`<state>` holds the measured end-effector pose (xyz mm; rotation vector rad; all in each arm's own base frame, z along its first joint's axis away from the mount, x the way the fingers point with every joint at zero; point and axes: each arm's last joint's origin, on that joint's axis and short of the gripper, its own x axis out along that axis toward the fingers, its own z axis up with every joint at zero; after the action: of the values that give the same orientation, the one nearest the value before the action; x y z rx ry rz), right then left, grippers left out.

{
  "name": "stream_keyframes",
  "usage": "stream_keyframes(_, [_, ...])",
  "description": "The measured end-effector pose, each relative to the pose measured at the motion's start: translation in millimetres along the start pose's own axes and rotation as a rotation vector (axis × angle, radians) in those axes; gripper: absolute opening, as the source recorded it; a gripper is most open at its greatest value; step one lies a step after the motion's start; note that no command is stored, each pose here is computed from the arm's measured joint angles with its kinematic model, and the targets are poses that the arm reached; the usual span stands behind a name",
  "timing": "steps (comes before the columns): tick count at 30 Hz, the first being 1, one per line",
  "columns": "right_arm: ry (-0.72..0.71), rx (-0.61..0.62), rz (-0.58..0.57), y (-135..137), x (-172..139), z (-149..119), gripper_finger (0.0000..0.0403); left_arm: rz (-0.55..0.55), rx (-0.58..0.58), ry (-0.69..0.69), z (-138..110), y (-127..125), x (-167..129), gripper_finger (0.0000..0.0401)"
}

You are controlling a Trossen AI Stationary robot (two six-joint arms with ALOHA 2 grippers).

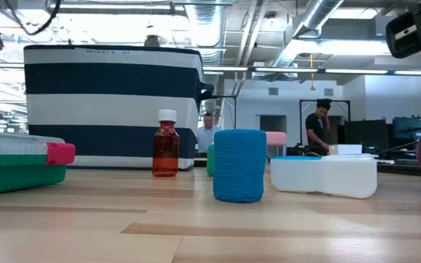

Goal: Pick & place medical supplies in basket/bin
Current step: Put the pink container into the blue bin

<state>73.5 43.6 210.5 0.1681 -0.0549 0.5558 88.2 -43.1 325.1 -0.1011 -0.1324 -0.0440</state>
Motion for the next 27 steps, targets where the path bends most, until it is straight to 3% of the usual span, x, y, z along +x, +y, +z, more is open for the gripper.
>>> stream_keyframes(7, [0.002,0.054,0.003,0,0,0,0.0182,-0.202,-0.075,0.077,8,-25,28,0.0])
stream_keyframes(11, [0.001,0.054,0.003,0,0,0,0.0182,-0.191,-0.132,0.135,-1,-33,42,0.0])
stream_keyframes(19, [-0.018,-0.021,0.002,0,0,2,0.0182,-0.058,-0.063,0.292,-33,-45,67,0.0])
stream_keyframes(24, [-0.035,-0.022,-0.012,0,0,3,0.0182,-0.049,0.076,0.385,-55,-54,81,0.0])
stream_keyframes(27, [-0.074,-0.024,-0.021,0,0,7,0.0182,-0.074,0.096,0.434,-66,-59,87,0.0])
